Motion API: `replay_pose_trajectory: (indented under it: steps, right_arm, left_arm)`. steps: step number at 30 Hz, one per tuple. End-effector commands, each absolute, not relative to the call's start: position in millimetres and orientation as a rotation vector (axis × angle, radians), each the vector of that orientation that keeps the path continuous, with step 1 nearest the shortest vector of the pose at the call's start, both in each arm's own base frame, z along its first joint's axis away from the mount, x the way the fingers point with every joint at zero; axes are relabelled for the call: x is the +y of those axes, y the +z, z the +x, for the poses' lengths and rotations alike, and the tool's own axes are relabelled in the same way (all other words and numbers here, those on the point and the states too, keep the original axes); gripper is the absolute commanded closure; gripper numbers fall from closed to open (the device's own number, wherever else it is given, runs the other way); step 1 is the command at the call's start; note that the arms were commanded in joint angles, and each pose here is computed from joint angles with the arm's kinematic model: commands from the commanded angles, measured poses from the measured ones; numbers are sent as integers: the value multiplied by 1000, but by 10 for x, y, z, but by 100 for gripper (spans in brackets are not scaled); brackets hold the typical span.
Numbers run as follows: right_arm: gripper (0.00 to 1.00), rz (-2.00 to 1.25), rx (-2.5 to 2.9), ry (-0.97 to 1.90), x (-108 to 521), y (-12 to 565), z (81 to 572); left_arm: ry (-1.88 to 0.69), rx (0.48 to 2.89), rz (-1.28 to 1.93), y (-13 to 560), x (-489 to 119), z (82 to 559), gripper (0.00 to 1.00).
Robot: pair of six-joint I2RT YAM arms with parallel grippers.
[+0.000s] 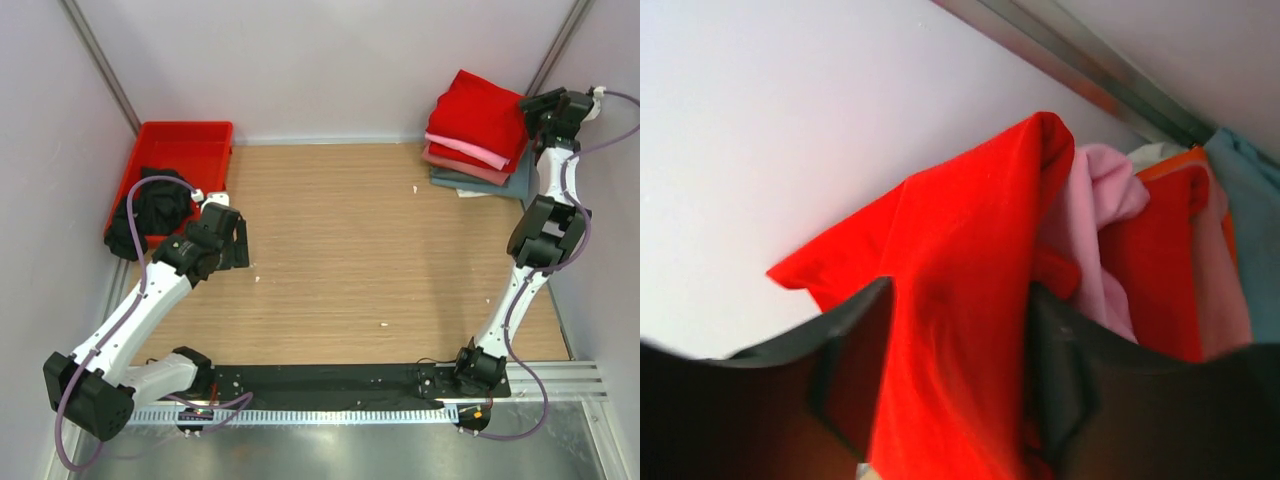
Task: Fold and stack the t-shirts
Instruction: Neatly place the folded tshirt to the corner, then reset both grippers
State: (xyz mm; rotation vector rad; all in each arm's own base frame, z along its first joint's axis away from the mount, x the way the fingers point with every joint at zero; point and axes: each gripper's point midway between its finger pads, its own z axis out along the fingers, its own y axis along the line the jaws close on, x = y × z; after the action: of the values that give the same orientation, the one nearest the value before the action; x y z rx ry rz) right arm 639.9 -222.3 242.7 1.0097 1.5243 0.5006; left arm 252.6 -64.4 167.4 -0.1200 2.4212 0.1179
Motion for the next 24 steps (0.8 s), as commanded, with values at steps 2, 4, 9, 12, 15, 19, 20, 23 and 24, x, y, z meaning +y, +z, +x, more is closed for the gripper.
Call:
replay_pose_trajectory:
  steps: [2, 4, 9, 12, 15, 19, 20, 23, 24]
  right_arm:
    - [28, 1059, 1516, 259, -2981, 2465, 6177]
    - [23, 1086, 1499, 189, -3047, 2517, 6073]
    - [19, 1116, 1449, 40, -3117, 3030, 5696]
    - [16, 1113, 1396, -33, -3119, 3398, 5454]
    - [13, 1109, 1323, -107, -3079, 3787, 5174]
    - [4, 1101, 1242, -160, -3008, 4130, 4962]
    - [3, 1097, 1238, -152, -2976, 4183, 4951]
    - [3, 1058, 1227, -103, -2791, 4393, 4915]
    - [3, 1036, 1234, -76, -2652, 4436, 4942]
  left_arm:
    - [113, 2395, -146, 1748, -650, 2570, 21]
    - [115, 2395, -148, 1745, -648, 2572, 21]
    - [110, 2401, -143, 1744, -659, 2565, 21]
    - [102, 2391, -140, 1780, -659, 2562, 21]
    - [82, 2386, -134, 1795, -680, 2562, 21]
    - [69, 2390, -125, 1792, -701, 2559, 20]
    - [66, 2391, -124, 1792, -704, 2554, 20]
    - [60, 2386, -125, 1803, -705, 2550, 21]
    - [58, 2384, -126, 1810, -704, 2548, 20]
